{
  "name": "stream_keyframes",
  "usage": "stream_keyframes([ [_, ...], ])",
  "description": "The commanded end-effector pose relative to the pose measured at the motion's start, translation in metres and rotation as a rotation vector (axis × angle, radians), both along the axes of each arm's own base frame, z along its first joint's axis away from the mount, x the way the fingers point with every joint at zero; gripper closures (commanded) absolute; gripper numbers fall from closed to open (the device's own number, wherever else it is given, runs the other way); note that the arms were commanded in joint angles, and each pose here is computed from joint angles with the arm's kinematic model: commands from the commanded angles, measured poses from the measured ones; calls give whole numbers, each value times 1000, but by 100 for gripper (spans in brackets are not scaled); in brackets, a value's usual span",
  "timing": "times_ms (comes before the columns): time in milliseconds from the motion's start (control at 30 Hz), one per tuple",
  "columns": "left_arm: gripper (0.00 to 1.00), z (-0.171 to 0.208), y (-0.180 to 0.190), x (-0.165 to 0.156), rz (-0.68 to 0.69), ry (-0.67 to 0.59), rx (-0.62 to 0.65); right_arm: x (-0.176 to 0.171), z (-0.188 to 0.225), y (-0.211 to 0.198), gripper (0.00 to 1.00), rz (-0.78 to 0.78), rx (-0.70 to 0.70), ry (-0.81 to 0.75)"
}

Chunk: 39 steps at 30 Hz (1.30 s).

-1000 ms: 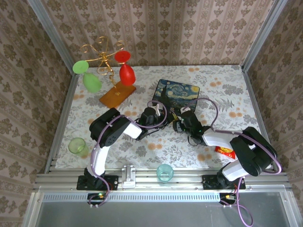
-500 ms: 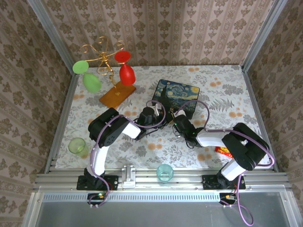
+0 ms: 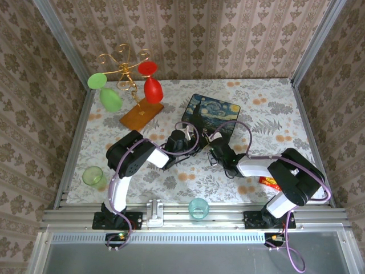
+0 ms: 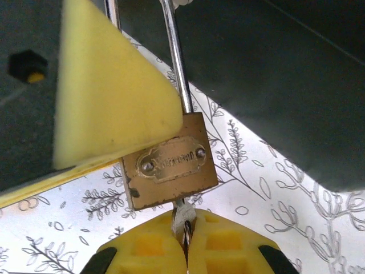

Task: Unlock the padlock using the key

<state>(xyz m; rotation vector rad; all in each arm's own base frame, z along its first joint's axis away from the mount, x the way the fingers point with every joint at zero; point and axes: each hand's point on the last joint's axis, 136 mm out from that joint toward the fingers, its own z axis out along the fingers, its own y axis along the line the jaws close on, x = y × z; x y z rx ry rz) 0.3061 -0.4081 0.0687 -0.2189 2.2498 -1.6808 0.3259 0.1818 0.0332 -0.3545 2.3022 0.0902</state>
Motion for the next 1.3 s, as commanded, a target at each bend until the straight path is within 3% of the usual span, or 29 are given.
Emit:
stream_keyframes([
  [0, 100, 10, 2, -10, -31, -17, -10, 8, 21, 7, 99, -5, 188, -33],
  [67, 92, 8, 4, -10, -29, -21, 8, 7, 19, 2, 99, -15, 274, -8],
  [267, 86, 3, 16, -4, -15, -53, 72, 0, 13, -5, 99, -12, 512, 89],
  [567, 75, -7, 35, 1, 12, -101, 180, 5, 0, -3, 100, -29, 719, 188],
  [933, 75, -12, 39, 4, -80, -228, 418, -1, 1, 7, 99, -5, 797, 267],
  [1167, 74, -14, 43, 13, -95, -294, 531, -28, -27, 5, 98, -116, 778, 537],
  [1267, 74, -17, 46, 15, -116, -327, 606, -34, -34, 5, 95, -144, 781, 584],
])
